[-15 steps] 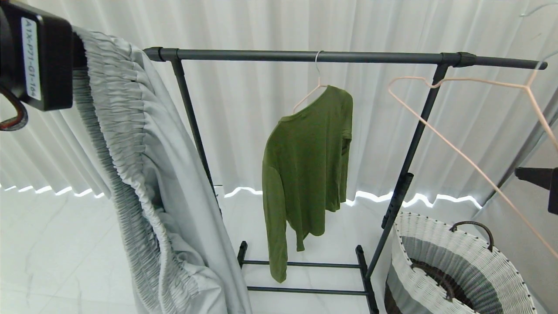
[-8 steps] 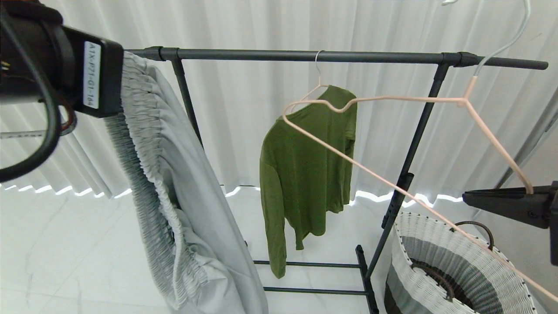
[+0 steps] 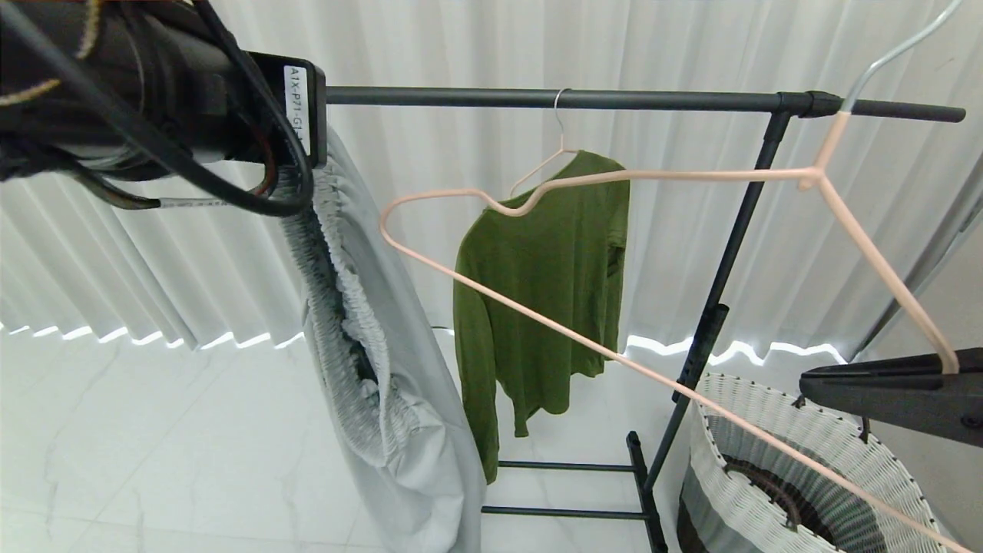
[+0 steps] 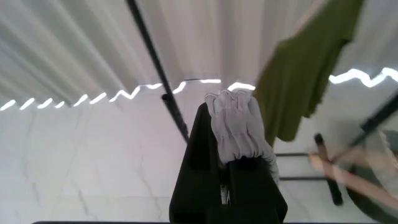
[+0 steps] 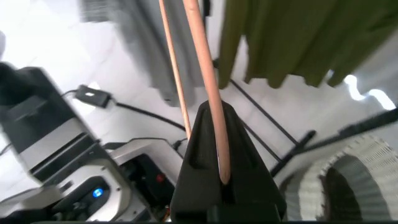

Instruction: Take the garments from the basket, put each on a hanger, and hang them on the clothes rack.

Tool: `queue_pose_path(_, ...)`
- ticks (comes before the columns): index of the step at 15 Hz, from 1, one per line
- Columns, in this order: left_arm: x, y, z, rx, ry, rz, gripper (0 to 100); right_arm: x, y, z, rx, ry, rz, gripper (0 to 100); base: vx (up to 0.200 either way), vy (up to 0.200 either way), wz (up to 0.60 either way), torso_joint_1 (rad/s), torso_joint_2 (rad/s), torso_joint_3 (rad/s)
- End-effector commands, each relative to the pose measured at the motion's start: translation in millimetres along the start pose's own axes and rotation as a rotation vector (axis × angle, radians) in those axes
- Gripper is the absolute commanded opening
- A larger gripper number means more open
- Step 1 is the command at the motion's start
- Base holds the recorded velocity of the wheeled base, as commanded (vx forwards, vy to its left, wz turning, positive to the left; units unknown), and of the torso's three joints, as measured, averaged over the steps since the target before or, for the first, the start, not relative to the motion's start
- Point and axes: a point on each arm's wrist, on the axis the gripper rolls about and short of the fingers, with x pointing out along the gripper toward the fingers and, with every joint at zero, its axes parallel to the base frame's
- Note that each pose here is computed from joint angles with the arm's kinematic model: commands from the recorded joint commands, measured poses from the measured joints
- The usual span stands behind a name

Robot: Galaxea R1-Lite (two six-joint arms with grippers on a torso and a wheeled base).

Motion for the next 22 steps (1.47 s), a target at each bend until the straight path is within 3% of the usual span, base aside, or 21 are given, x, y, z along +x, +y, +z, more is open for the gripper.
queue_pose_path(1,17,-12.9,4,-0.023,0.005,0.026,0,2,2.3,0.5,-0.005,0.005,0.031,0,0.000,0.000,0.00,0.000,0.00,0.000)
queue_pose_path(7,15,-16.7,7,-0.033,-0.003,0.011,0,19,1.7,2.9,0.016,0.027,0.030,0,0.000,0.000,0.00,0.000,0.00,0.000)
queue_pose_path(12,11,-18.4,7,-0.033,-0.008,-0.001,0,47,2.0,11.6,0.088,0.002,0.017,0,0.000,0.000,0.00,0.000,0.00,0.000)
queue_pose_path(14,9,-20.7,6,-0.029,-0.008,-0.011,0,64,0.4,17.0,0.155,-0.028,-0.068,0,0.000,0.000,0.00,0.000,0.00,0.000)
queue_pose_path(17,10,-23.3,5,-0.031,-0.003,-0.015,0,72,2.1,23.2,0.203,-0.069,-0.069,0,0.000,0.000,0.00,0.000,0.00,0.000)
queue_pose_path(20,10,-28.7,4,-0.067,0.000,-0.025,0,62,20.9,25.2,0.219,-0.086,0.040,0,0.000,0.000,0.00,0.000,0.00,0.000)
queue_pose_path(22,12,-31.2,3,-0.065,0.003,-0.024,0,50,35.1,22.9,0.261,-0.059,0.225,0,0.000,0.000,0.00,0.000,0.00,0.000)
